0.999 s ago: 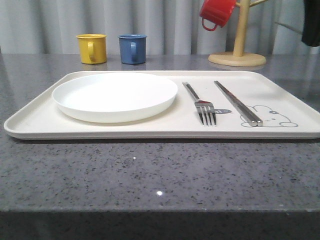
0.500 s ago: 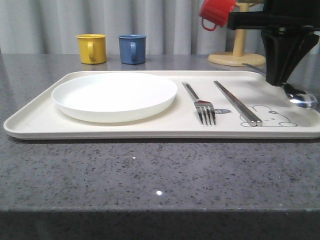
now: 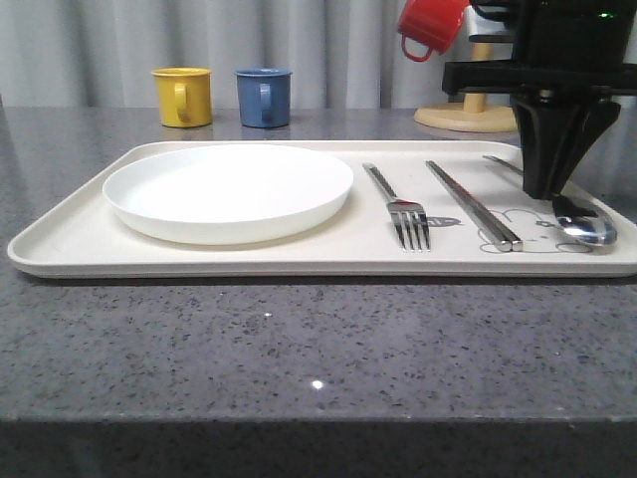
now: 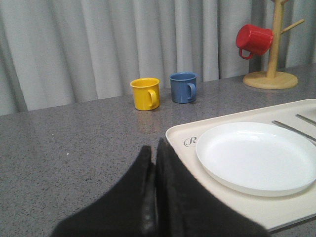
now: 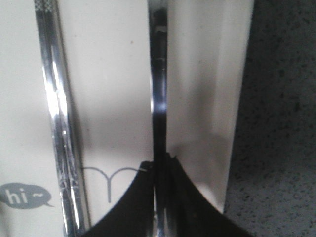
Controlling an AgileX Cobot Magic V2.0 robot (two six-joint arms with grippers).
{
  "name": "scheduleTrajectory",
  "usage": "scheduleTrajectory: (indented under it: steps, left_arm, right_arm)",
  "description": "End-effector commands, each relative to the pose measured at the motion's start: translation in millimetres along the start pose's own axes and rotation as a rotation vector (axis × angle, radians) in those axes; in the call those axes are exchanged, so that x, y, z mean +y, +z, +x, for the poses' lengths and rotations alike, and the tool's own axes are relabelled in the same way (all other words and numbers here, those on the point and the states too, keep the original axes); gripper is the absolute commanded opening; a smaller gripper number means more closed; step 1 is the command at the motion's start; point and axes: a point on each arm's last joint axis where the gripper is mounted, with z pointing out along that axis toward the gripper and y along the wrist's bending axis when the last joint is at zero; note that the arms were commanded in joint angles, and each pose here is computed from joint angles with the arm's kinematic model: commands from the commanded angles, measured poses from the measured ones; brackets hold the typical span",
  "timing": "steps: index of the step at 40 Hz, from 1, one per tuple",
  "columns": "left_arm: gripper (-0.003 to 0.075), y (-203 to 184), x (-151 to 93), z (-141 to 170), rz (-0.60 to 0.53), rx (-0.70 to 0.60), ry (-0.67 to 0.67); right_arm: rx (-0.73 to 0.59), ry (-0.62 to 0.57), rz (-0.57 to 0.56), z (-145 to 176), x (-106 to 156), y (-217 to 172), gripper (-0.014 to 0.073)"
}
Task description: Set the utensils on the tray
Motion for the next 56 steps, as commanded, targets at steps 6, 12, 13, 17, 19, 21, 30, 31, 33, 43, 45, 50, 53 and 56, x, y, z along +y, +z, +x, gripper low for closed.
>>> scheduleTrajectory:
  steps: [6,12,13,17,19,21,30,31,33,43,45,50,53,56]
  left_arm:
    - [-0.0018,-1.2,2.7,-15.4,-0.020,-0.093,-0.023]
    - [-0.0018,-1.2,2.7,-15.4,-0.020,-0.093,-0.023]
    - [-0.0018,-1.2,2.7,-15.4,-0.020,-0.093,-0.023]
    - [-0.0018,-1.2,2.7,-15.4,-0.020,-0.093,-0.023]
    - [-0.0018,-1.2,2.7,-15.4,-0.020,-0.093,-0.023]
    - [-0.0018,-1.2,2.7,-15.4,-0.020,-0.093,-0.023]
    - [-0.0018,-1.2,2.7,-15.4,-0.020,-0.093,-0.023]
    - [-0.0018,-1.2,2.7,-15.4,-0.020,-0.093,-0.023]
    - [-0.0018,-1.2,2.7,-15.4,-0.020,-0.093,-0.023]
    - [-0.0018,-1.2,2.7,-15.4,-0.020,-0.093,-0.023]
    - [-0.0018,-1.2,2.7,-15.4,-0.020,-0.093,-0.023]
    - [-0.0018,-1.2,2.7,-15.4,-0.020,-0.093,-0.023]
    - [-0.0018,-1.2,2.7,-15.4,-0.020,-0.093,-0.023]
    - [-0.0018,-1.2,2.7,-15.4,-0.020,-0.093,-0.023]
  right_arm:
    - [-0.044,0.010,-0.009,0.7,-0.3,-17.9,0.0001]
    - [-0.050,0.009,-0.011,0.2,-0.2,-19.1,0.0162]
    - [-0.054,0.009,-0.012,0.3,-0.1,-20.4,0.0184]
    - [-0.090,0.006,-0.015,-0.2,-0.5,-32.0,0.0258]
    - [-0.117,0.005,-0.021,-0.7,-0.3,-41.7,0.0267]
    - [-0.151,-0.001,-0.030,0.1,-0.4,-55.3,0.0268]
    - [-0.339,-0.063,-0.082,20.3,-5.2,-125.6,0.0265]
    - [-0.359,-0.072,-0.087,24.3,-6.3,-132.6,0.0265]
    - [-0.386,-0.096,-0.090,31.1,-8.3,-142.2,0.0251]
    - [-0.552,-0.138,-0.125,72.6,-22.0,-151.5,-0.0012]
    - [-0.584,-0.147,-0.123,81.9,-25.9,-143.7,-0.0037]
    - [-0.719,-0.199,-0.128,112.0,-37.2,-125.9,-0.0070]
    - [-0.815,-0.210,-0.145,132.8,-44.4,-115.9,-0.0070]
    - [-0.895,-0.210,-0.164,156.5,-52.4,-105.7,-0.0070]
